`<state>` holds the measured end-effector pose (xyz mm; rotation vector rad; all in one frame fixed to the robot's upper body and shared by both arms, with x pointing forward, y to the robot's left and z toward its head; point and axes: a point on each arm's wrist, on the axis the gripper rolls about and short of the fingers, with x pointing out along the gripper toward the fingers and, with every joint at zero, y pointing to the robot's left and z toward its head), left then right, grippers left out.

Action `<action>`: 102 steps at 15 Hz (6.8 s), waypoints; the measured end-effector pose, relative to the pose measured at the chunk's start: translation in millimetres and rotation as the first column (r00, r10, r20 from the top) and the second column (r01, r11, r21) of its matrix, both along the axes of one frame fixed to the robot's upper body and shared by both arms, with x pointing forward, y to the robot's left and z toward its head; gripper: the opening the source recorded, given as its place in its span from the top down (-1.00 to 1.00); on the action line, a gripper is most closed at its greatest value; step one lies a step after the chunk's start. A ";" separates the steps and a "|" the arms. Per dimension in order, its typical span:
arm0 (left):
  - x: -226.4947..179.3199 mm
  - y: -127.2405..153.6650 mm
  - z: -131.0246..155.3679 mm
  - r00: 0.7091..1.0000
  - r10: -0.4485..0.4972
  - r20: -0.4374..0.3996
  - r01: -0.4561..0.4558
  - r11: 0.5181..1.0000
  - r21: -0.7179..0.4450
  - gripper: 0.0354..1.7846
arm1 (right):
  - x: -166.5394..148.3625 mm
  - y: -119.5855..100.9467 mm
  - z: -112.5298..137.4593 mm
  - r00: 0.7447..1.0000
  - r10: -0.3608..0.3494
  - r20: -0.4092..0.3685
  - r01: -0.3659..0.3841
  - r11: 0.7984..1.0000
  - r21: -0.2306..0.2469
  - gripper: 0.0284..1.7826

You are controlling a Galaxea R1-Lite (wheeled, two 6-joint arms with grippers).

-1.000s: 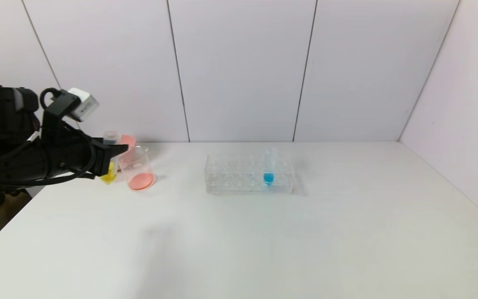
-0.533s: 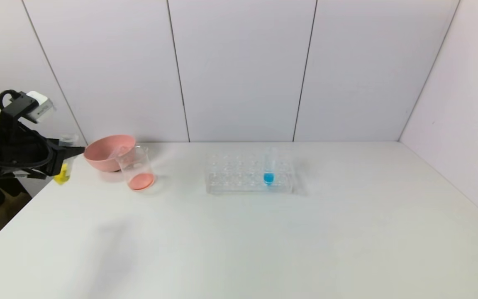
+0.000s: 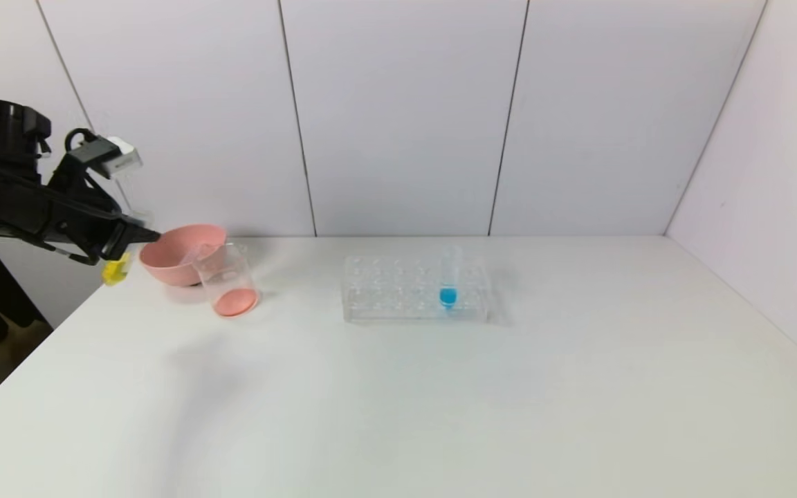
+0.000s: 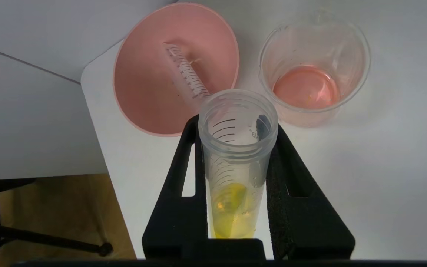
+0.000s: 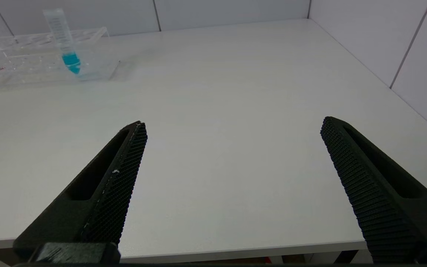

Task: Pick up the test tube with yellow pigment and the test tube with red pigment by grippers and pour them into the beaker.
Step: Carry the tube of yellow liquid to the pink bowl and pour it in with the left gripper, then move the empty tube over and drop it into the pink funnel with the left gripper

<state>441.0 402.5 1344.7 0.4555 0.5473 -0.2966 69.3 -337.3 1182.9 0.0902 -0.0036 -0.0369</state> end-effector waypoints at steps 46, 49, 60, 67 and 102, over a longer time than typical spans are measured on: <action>62.2 -102.2 -21.0 0.938 0.053 -0.341 0.224 0.660 0.717 0.52 | 0.0 0.0 0.0 1.000 0.000 0.000 0.000 1.000 0.000 -0.92; 63.2 -108.7 -23.8 0.936 0.095 -0.340 0.214 0.613 0.761 0.52 | 0.0 0.0 0.0 1.000 0.000 0.001 0.000 1.000 0.000 -0.92; 61.1 -120.1 -31.1 0.922 0.128 -0.365 0.237 0.559 0.795 0.52 | 0.0 0.0 0.0 1.000 0.000 0.000 0.000 1.000 0.000 -0.92; 45.5 -103.2 1.3 0.963 0.048 -0.267 0.126 0.792 0.598 0.52 | 0.0 0.0 0.0 1.000 0.000 0.000 0.000 1.000 0.000 -0.92; 89.8 -29.3 -100.0 0.625 0.671 0.399 -0.475 0.733 -0.487 0.43 | 0.0 0.0 0.0 1.000 0.000 0.000 0.000 1.000 0.000 -0.92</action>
